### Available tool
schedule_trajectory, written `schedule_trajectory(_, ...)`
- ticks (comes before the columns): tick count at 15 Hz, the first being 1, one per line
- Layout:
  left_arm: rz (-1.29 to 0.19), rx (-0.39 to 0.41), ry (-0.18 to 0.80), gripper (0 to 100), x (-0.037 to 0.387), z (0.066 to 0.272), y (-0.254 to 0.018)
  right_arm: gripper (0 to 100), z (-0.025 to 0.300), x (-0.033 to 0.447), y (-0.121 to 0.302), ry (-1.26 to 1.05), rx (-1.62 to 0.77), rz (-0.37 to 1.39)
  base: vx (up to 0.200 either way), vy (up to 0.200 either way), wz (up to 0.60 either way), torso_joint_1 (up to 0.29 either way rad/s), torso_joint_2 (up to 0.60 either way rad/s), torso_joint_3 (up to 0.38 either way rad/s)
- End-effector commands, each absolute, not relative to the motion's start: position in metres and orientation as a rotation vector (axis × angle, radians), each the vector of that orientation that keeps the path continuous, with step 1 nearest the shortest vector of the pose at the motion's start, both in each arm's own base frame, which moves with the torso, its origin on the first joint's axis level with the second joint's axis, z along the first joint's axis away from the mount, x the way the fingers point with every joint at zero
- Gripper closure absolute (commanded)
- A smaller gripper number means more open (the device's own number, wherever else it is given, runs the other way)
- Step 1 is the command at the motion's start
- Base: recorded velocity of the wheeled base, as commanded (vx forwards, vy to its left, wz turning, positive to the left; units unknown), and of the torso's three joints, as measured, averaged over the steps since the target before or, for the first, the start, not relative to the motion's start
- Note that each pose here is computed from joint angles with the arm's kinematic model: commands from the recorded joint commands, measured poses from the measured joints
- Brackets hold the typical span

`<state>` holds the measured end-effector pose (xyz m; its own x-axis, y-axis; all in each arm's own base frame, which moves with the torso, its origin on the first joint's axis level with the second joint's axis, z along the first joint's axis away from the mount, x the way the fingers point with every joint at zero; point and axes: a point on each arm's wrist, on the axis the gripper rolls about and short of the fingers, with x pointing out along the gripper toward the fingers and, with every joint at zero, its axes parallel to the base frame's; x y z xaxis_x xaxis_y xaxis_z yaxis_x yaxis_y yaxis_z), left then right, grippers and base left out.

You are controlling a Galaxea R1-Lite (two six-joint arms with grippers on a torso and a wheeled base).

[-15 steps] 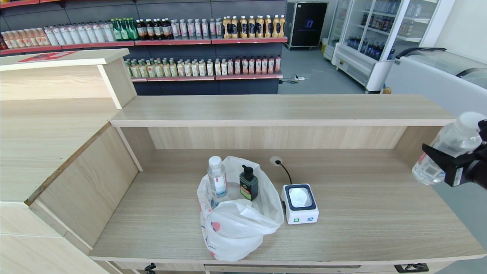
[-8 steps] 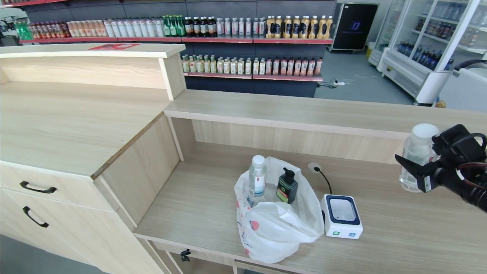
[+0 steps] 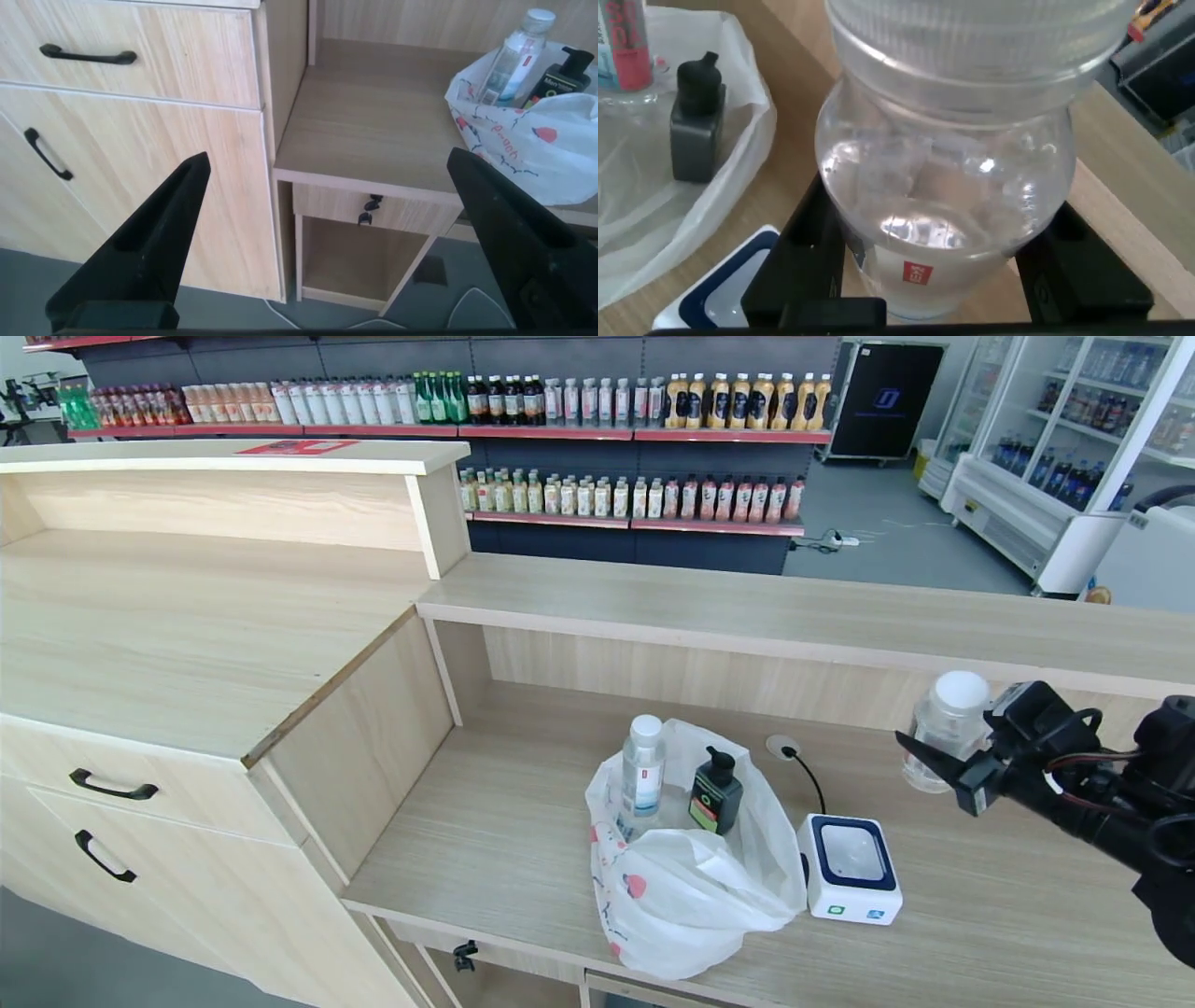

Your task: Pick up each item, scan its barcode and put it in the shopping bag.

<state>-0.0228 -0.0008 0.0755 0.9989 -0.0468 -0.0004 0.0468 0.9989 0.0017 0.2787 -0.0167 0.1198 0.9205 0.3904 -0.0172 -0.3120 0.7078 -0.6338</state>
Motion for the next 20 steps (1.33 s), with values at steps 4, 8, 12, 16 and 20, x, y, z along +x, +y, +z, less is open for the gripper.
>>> schedule_trajectory(4, -0.048, 0.002, 0.001, 0, -0.023, 0.076, -0.001, 100, 0.092, 0.294, -0.018, -0.153, -0.762, 0.477, 0.0, 0.0, 0.0, 0.0, 0.0, 0.0)
schedule_trajectory(8, -0.048, 0.002, 0.001, 0, -0.023, 0.076, -0.001, 100, 0.081, 0.302, -0.013, -0.157, -0.747, 0.532, 0.0, 0.0, 0.0, 0.0, 0.0, 0.0)
schedule_trajectory(12, -0.048, 0.002, 0.001, 0, -0.023, 0.076, -0.001, 100, 0.069, 0.309, -0.004, -0.174, -0.728, 0.643, 0.0, 0.0, 0.0, 0.0, 0.0, 0.0)
schedule_trajectory(16, -0.048, 0.002, 0.001, 0, -0.023, 0.076, -0.001, 100, 0.062, 0.316, -0.005, -0.169, -0.725, 0.652, 0.0, 0.0, 0.0, 0.0, 0.0, 0.0)
schedule_trajectory(20, -0.048, 0.002, 0.001, 0, -0.023, 0.076, -0.001, 100, 0.062, 0.326, -0.005, -0.201, -0.732, 0.668, 0.0, 0.0, 0.0, 0.0, 0.0, 0.0)
